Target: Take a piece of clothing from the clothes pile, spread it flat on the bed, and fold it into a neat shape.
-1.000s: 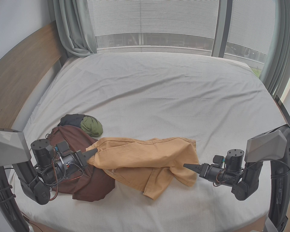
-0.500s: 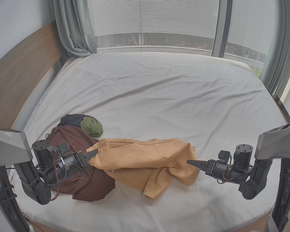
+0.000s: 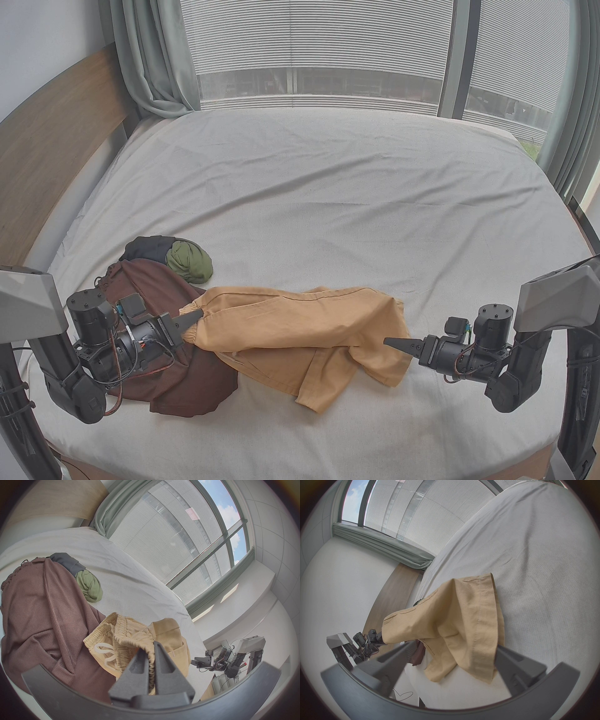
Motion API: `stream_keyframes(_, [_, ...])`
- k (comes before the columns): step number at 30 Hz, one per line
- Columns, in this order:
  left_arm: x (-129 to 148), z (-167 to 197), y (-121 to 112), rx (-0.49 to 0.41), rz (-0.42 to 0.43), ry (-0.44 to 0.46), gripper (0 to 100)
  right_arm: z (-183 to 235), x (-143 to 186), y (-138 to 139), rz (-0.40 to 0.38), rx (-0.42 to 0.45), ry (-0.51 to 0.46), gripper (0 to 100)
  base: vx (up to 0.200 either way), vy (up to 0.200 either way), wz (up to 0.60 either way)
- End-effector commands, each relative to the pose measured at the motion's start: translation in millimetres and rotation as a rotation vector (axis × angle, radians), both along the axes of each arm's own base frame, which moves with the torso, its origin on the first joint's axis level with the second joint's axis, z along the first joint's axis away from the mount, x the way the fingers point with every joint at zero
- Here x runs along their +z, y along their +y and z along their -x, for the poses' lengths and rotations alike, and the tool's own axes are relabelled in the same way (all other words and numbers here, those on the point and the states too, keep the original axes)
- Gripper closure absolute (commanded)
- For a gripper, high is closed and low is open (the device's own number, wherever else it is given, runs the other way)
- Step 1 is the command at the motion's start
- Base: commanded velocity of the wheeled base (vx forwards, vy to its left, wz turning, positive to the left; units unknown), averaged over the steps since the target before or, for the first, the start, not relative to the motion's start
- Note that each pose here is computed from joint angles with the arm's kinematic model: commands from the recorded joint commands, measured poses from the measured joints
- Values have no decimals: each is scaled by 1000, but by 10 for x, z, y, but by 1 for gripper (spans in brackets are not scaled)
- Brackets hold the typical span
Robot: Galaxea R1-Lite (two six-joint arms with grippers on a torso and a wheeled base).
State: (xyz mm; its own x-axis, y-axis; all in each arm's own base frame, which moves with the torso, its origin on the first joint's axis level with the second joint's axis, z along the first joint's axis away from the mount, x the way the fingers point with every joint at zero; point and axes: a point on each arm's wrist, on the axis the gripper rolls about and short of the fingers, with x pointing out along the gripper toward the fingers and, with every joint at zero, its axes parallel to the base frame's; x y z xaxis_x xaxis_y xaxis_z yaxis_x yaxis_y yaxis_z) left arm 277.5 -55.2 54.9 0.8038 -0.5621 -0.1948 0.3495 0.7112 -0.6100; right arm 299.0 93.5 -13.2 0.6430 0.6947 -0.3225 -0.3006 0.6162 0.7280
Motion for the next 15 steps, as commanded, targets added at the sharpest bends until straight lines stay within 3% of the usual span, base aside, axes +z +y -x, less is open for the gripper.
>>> stream_keyframes(1, [-4, -1, 0, 0, 0, 1, 100, -2, -49, -19, 9, 1, 8, 100, 0, 0, 0])
stream_keyframes(7, [-41, -15, 15, 6, -3, 13, 100, 155, 138, 8, 12, 41, -20, 100, 0, 0, 0])
stream_keyframes(8, [-57, -22, 18, 7, -4, 17, 100, 295, 157, 80, 14, 110, -3, 100, 0, 0, 0])
stream_keyframes(15, [-87, -88, 98, 39, -4, 17, 100, 547, -32, 220, 87, 223, 57, 100, 0, 0, 0])
